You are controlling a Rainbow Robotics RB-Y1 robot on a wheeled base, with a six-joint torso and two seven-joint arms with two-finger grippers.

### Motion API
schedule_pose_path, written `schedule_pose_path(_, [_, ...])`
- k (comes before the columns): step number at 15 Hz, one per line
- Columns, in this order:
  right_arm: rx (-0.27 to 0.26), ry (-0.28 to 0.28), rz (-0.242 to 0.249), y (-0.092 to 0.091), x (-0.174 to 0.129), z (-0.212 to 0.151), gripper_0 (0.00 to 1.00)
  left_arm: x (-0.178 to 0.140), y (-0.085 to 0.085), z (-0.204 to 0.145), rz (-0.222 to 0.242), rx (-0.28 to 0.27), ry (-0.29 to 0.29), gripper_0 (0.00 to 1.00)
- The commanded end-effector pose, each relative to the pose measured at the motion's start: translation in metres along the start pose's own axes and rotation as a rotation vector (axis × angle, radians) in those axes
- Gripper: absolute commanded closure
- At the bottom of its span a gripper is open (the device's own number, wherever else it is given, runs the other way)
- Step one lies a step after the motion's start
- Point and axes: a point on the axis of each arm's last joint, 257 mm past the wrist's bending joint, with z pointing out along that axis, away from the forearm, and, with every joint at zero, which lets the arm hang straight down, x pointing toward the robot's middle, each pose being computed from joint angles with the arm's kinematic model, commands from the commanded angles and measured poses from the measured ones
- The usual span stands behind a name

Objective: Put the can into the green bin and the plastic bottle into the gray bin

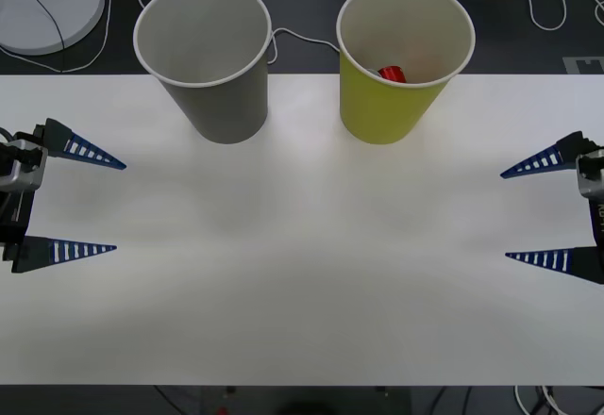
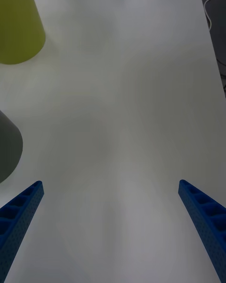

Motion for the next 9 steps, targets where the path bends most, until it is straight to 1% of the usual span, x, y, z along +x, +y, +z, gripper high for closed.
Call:
schedule_pose_path(1, [-0.011, 0.001, 0.009, 0.0098, 0.0068, 0.0030, 0.00, 0.0000, 0.0000, 0.0000, 0.000, 0.000, 0.000, 0.00])
schedule_pose_path(3, [-0.010, -0.007, 0.014, 0.0148, 0.0089, 0.0047, 0.00, 0.0000, 0.0000, 0.0000, 0.000, 0.000, 0.000, 0.00])
schedule_pose_path(7, [-0.002, -0.033, 0.015, 0.0166, 0.0056, 0.0106, 0.00, 0.0000, 0.0000, 0.0000, 0.000, 0.000, 0.000, 0.00])
schedule_pose_path(9, [0.000, -0.044, 0.006, 0.0172, 0.0029, 0.0124, 0.00, 0.0000, 0.0000, 0.0000, 0.000, 0.000, 0.000, 0.00])
